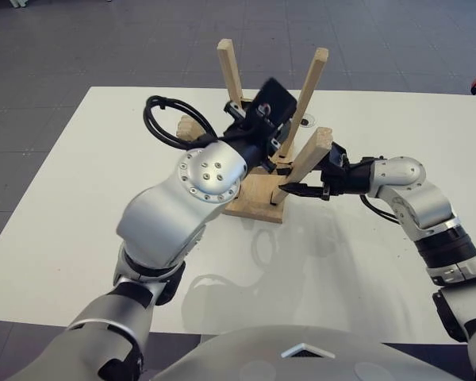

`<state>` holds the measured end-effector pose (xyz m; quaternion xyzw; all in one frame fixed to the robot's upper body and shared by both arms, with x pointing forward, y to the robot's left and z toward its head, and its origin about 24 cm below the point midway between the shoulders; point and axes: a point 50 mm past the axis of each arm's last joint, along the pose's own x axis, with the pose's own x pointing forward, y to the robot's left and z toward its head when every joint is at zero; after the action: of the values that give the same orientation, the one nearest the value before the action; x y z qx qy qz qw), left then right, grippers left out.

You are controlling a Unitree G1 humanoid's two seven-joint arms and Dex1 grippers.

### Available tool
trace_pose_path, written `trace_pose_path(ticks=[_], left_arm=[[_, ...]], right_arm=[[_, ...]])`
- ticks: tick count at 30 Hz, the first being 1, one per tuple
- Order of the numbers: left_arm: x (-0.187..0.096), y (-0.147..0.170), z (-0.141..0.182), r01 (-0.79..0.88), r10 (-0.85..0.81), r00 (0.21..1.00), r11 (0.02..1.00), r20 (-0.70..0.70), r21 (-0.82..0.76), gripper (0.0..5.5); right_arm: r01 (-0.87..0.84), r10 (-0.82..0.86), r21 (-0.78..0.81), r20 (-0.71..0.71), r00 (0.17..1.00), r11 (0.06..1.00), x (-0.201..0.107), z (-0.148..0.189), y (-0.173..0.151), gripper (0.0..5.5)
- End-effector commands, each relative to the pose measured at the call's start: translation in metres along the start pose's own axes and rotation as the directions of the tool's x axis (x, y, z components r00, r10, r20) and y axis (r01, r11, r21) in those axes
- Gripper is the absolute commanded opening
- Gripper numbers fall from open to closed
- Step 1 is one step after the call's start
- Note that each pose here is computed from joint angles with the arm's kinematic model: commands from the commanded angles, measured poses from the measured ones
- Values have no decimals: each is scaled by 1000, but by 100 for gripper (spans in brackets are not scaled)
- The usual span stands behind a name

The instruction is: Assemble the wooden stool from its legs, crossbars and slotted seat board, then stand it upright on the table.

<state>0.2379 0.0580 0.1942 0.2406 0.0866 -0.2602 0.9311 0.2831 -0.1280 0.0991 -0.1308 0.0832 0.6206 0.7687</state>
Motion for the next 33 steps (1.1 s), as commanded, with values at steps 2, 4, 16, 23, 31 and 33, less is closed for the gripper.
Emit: trace_pose_path(ticks=[2,4,16,23,31,33], left_arm=[[2,3,9,-95,92,994,994,62,55,211],[-2,29,34,-284,277,937,959,211,3,211],[9,-44,-83,200,-161,912,978,-376,66,211],[12,-41,-74,131,-119,939,991,-322,18,211],[15,-36,-65,94,-93,956,996,-280,-10,211],[16,-29,-55,75,-79,969,997,-233,-26,211]], right_arm=[[76,7,207,-374,927,975,-10,-87,27,203],[78,4,206,-373,928,976,-10,-87,26,203],[68,15,208,-375,927,976,-11,-86,28,203],[-89,169,188,-469,867,978,4,-88,34,203],[-226,348,275,-575,740,935,9,-105,38,203],[-204,345,296,-574,743,933,8,-110,38,203]])
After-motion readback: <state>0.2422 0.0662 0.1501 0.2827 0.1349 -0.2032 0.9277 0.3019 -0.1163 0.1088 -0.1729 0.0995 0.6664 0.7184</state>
